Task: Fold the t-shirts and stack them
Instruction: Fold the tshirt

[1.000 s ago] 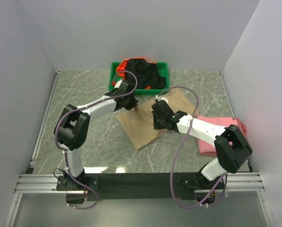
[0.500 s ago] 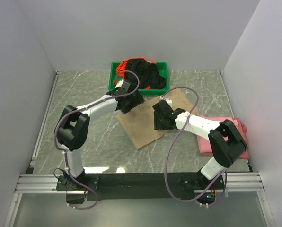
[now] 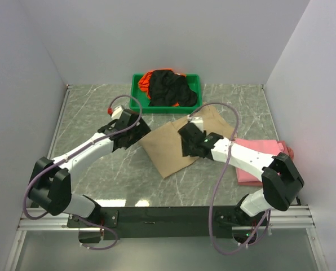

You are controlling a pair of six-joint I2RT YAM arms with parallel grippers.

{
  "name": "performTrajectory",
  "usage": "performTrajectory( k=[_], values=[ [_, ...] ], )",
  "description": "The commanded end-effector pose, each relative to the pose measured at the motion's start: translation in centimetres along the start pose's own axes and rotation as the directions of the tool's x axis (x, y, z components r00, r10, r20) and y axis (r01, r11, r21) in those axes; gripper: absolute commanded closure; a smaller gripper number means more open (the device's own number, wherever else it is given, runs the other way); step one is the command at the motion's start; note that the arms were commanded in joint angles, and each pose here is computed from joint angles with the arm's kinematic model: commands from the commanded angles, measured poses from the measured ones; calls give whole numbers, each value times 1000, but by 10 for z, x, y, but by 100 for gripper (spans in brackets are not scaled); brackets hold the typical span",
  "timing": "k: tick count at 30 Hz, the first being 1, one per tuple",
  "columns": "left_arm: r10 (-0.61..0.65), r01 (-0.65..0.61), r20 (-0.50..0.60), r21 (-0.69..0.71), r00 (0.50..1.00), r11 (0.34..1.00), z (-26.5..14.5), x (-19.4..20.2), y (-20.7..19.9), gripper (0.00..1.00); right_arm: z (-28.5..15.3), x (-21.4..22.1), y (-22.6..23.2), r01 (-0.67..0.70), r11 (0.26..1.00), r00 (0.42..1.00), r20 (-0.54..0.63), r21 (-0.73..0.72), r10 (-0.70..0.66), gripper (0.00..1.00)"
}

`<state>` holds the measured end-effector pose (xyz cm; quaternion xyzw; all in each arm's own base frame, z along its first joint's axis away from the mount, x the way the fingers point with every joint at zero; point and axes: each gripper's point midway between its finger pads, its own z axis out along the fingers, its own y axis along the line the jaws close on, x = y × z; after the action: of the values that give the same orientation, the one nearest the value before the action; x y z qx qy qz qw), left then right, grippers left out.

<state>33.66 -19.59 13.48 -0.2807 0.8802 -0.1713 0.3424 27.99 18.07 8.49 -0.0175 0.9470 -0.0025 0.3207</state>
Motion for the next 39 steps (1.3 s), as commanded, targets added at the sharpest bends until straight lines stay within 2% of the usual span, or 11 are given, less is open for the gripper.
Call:
performTrajectory(
  k=[1,5,6,8,11,16,19,23,30,34,39],
  values=[
    [-46,46,-6,-23,999,999,8,-4,25,1,-27,-10,41,106,990,992,82,-88,-99,33],
    [-68,65,-76,-38,995,997,24,5,39,1,-41,22,118,313,925,950,96,-216,-298,33],
    [-76,72,-81,-55,994,996,25,4,45,1,-47,15,135,343,912,938,122,-226,-323,33],
    [-86,80,-83,-75,993,994,25,6,56,1,-35,27,154,419,886,908,110,-199,-404,33],
    [-143,135,-63,-117,988,984,17,2,86,1,-27,21,180,463,872,886,111,-159,-450,35],
    [-252,250,26,-268,967,930,-3,0,164,1,4,24,196,532,840,847,91,-104,-524,38],
    [-278,283,60,-286,959,915,-18,3,184,1,20,28,204,559,824,829,72,-95,-554,41],
    [-287,305,106,-273,952,912,-37,0,191,1,36,30,197,551,835,835,27,-14,-550,47],
    [-285,313,139,-264,948,912,-51,-4,195,1,42,36,182,529,848,848,11,22,-530,50],
    [-285,311,134,-269,949,911,-54,-2,197,1,46,37,179,525,851,851,-3,21,-525,62],
    [-287,317,146,-273,947,908,-59,-3,199,1,46,44,181,511,859,859,-15,-13,-511,90]
  ],
)
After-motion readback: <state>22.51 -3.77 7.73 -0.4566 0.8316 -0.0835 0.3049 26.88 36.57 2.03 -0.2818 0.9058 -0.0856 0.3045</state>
